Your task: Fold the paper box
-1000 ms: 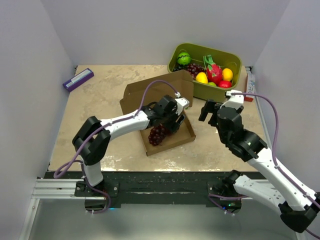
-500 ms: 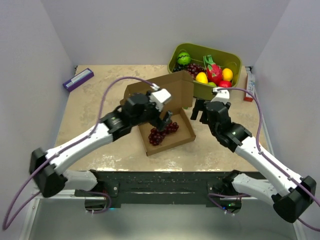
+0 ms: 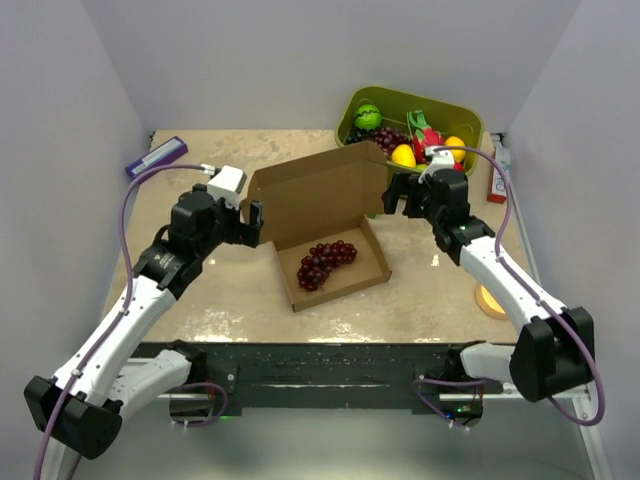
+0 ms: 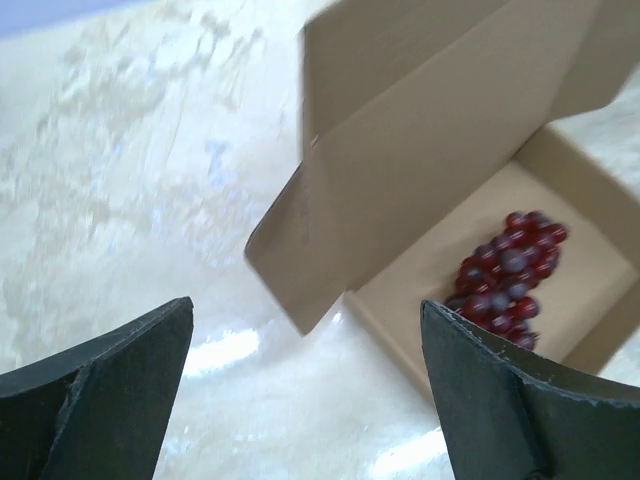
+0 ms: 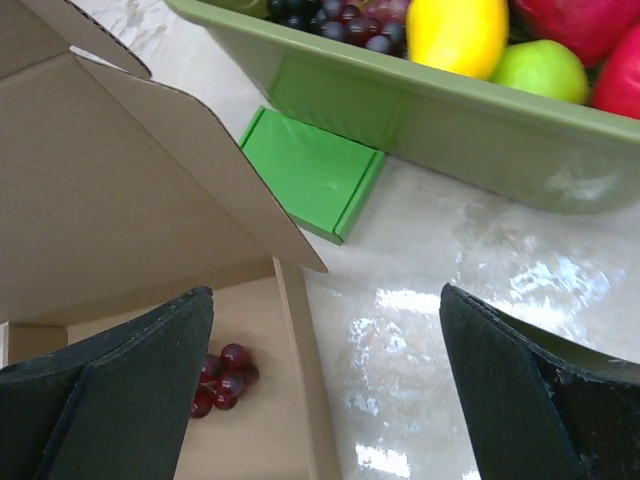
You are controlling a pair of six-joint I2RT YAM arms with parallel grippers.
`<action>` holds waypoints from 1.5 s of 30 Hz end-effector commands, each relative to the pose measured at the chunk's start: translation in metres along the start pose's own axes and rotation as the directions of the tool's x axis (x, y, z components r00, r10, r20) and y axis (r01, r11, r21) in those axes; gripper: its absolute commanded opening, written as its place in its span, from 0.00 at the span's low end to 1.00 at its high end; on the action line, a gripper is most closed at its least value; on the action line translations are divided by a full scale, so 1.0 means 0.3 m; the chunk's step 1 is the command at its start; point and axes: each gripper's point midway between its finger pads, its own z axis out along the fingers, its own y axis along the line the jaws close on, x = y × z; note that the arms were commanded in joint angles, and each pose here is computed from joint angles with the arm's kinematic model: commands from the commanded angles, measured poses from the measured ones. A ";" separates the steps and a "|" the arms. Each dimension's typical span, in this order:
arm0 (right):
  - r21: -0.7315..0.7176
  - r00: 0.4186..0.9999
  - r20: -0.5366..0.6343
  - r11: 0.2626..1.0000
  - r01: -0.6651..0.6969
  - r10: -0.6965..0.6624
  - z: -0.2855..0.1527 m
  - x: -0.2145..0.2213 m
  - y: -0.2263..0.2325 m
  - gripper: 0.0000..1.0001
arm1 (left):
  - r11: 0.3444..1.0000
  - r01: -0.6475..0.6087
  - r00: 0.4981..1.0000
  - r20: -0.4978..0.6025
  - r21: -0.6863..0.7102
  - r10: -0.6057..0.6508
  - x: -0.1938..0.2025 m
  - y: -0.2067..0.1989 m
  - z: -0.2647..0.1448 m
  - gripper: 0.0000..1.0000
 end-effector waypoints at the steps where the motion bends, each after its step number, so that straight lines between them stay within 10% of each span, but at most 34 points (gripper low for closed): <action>1: -0.180 0.983 0.154 0.975 0.129 -0.102 0.022 -0.186 0.118 0.99 | 0.999 0.040 0.999 -0.011 -0.027 -0.040 0.030 0.027 0.014 1.00; 8: -0.230 0.968 0.165 0.947 0.223 -0.187 0.103 -0.213 0.135 0.99 | 0.998 0.041 0.998 -0.055 0.053 -0.038 0.071 0.007 0.090 0.95; 22: -0.437 0.959 0.166 0.855 0.279 -0.228 0.149 -0.157 0.242 0.91 | 0.993 0.018 0.998 -0.064 0.113 -0.010 0.088 -0.004 0.168 0.54; 28: -0.474 0.959 0.172 0.835 0.279 -0.223 0.151 -0.149 0.262 0.72 | 0.992 0.011 0.998 -0.067 0.126 -0.003 0.087 -0.010 0.194 0.31; 35: -0.324 0.958 0.130 0.903 0.283 -0.254 0.142 -0.127 0.229 0.56 | 0.983 0.067 0.997 -0.042 0.173 -0.061 0.055 -0.046 0.216 0.07; 45: -0.137 0.972 0.069 0.963 0.232 -0.225 0.081 -0.069 0.134 0.57 | 0.975 0.106 0.994 -0.056 0.198 -0.097 0.061 -0.066 0.243 0.01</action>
